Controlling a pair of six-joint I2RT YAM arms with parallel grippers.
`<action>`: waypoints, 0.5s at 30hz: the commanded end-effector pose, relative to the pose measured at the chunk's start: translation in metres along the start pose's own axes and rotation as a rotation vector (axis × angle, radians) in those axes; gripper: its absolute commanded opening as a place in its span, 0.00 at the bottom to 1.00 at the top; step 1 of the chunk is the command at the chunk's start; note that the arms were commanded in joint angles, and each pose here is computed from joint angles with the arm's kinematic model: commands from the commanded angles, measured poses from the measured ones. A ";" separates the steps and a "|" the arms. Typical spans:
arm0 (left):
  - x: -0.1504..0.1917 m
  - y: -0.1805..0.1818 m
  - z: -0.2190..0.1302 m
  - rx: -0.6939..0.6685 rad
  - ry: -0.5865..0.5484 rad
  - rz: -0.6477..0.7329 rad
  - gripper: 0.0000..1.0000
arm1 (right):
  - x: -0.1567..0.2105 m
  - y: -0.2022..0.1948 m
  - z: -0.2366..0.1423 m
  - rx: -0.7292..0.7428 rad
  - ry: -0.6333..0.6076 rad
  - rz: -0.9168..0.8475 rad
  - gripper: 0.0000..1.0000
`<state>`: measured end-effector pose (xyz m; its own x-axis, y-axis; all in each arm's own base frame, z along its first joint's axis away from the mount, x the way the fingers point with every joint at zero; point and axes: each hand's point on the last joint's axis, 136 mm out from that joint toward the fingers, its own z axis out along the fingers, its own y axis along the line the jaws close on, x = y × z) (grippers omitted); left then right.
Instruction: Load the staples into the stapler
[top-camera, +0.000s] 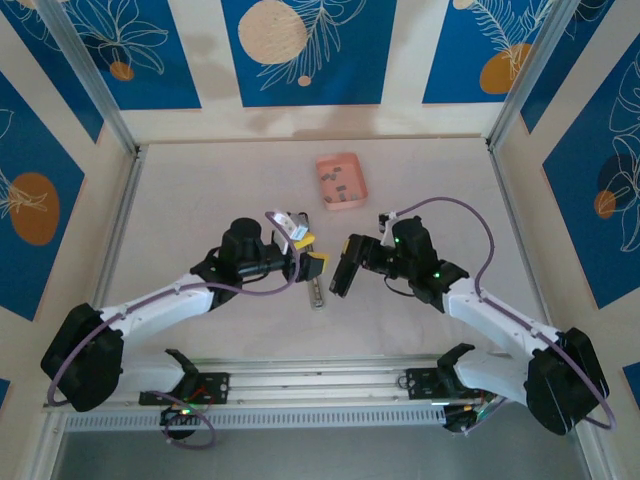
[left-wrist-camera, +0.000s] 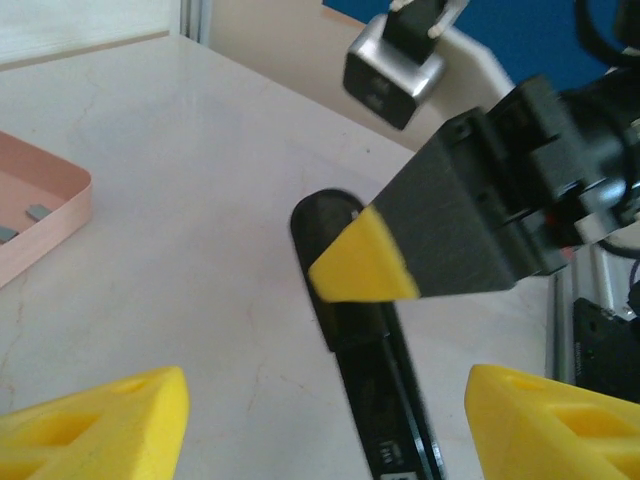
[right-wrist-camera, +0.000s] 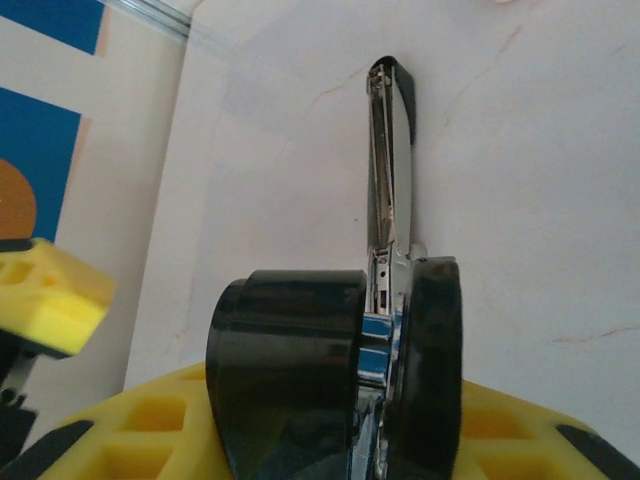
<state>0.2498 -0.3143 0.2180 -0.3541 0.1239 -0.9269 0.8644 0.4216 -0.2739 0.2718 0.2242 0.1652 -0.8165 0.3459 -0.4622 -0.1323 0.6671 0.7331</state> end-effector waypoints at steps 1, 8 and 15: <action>-0.009 -0.011 0.003 0.056 -0.022 -0.012 0.73 | -0.029 0.047 -0.003 -0.118 -0.090 -0.018 0.31; -0.001 -0.010 0.008 0.064 0.012 -0.049 0.70 | -0.028 0.069 0.005 -0.163 -0.079 -0.027 0.31; 0.004 -0.006 0.008 0.045 0.027 -0.056 0.67 | -0.037 0.078 0.005 -0.179 -0.109 0.031 0.30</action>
<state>0.2475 -0.3187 0.2050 -0.4134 0.1357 -0.9004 0.8523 0.4056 -0.3303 0.2817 0.2583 0.1925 -0.8077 0.3612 -0.4659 -0.1716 0.6121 0.7720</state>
